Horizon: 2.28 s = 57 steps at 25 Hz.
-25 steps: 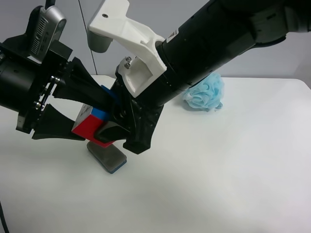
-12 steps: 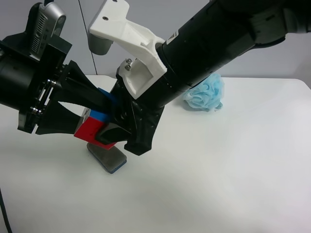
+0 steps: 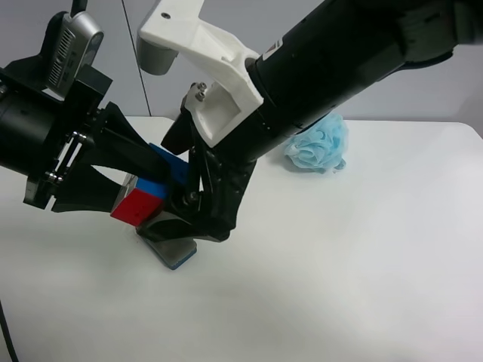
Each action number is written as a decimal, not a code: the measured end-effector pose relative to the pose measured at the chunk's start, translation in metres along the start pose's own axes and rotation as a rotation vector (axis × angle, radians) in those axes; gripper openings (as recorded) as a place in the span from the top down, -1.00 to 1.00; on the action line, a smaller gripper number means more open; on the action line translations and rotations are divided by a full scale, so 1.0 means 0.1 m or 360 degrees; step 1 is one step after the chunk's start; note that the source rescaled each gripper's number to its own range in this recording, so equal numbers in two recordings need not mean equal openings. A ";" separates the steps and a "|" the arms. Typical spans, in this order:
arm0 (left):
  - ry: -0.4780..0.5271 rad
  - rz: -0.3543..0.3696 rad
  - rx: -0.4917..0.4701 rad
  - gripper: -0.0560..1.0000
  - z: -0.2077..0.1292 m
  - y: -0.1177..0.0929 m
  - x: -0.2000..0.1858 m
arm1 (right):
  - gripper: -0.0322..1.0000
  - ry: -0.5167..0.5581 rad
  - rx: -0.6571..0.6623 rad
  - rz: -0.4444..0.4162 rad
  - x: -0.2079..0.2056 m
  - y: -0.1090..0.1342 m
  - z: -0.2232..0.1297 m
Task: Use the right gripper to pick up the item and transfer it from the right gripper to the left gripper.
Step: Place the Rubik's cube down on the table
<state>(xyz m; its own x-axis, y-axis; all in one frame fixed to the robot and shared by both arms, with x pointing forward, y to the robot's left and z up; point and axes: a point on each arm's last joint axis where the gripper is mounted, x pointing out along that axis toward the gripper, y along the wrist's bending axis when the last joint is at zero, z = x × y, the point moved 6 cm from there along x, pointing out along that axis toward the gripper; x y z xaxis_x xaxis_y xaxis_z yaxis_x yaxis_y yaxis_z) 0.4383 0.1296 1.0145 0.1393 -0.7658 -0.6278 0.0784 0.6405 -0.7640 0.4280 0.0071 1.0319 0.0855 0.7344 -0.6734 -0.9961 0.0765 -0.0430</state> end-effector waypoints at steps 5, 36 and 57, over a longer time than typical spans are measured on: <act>0.0003 -0.0001 0.0000 0.86 0.00 0.00 0.00 | -0.99 0.0074 0.0045 -0.0018 -0.35 0.14 -0.01; 0.0005 0.0001 0.0098 0.86 0.00 0.00 0.00 | -1.00 0.0074 0.0723 -0.0485 -1.70 1.28 -1.63; 0.0007 0.0007 0.0121 0.86 -0.01 0.01 0.00 | -1.00 -0.0170 0.0739 -0.0643 -1.84 1.36 -1.84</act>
<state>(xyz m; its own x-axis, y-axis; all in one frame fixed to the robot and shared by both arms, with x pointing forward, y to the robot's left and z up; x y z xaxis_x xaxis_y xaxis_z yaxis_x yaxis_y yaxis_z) 0.4378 0.1301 1.0139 0.1357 -0.7631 -0.6319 0.1524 0.6463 -0.7477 0.2730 -0.2420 1.0143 0.4789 0.6479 -0.5923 -0.7744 0.6295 0.0626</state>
